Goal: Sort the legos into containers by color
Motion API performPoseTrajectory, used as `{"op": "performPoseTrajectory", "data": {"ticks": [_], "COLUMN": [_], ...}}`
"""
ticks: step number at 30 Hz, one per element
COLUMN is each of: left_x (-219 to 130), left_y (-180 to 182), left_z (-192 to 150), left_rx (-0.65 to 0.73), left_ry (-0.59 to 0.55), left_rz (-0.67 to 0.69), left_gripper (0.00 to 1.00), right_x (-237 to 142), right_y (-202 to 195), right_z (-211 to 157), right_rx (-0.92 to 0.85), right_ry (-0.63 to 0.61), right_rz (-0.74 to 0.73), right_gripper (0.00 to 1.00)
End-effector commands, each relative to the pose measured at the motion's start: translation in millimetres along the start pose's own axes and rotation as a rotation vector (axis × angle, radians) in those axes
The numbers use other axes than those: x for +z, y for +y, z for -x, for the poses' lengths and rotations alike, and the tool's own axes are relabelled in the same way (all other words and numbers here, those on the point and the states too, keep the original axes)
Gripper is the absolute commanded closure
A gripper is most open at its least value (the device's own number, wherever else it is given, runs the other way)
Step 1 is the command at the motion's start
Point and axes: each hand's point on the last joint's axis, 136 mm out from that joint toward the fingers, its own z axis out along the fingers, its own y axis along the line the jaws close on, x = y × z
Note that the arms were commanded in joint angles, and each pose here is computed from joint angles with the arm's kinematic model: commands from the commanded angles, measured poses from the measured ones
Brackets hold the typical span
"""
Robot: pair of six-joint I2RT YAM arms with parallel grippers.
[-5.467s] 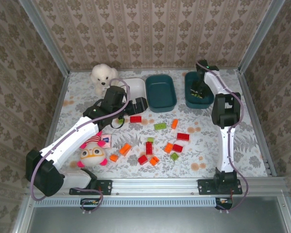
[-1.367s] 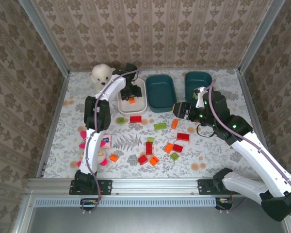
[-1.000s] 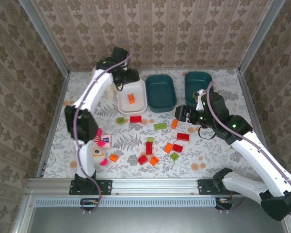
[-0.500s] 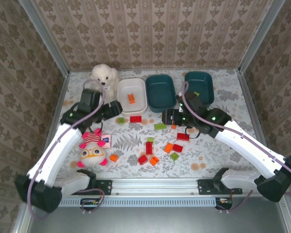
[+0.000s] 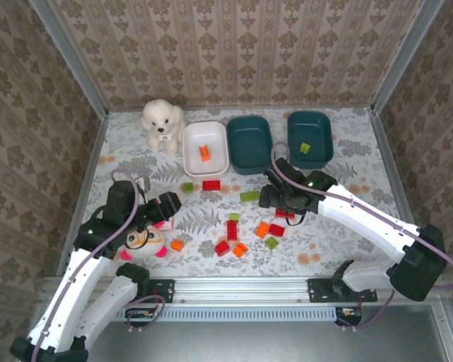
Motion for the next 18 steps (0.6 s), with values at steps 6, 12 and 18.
{"op": "performPoseTrajectory", "data": {"ticks": [6, 12, 18], "left_x": [5.7, 11.8, 15.9], "left_y": [-1.1, -4.4, -6.7], "left_z": [-10.5, -8.0, -6.1], "left_rx": [-0.023, -0.021, -0.023], "left_ry": [0.052, 0.06, 0.063], "left_rz": [-0.021, -0.025, -0.026], "left_gripper": [0.17, 0.17, 0.18], "right_x": [43.3, 78.0, 95.7], "right_y": [-42.6, -42.0, -54.1], "right_z": [-9.4, -17.2, -20.9], "right_rx": [0.147, 0.014, -0.039], "right_ry": [0.108, 0.265, 0.354], "right_rz": [-0.029, -0.044, -0.137], "right_gripper": [0.18, 0.04, 0.0]}}
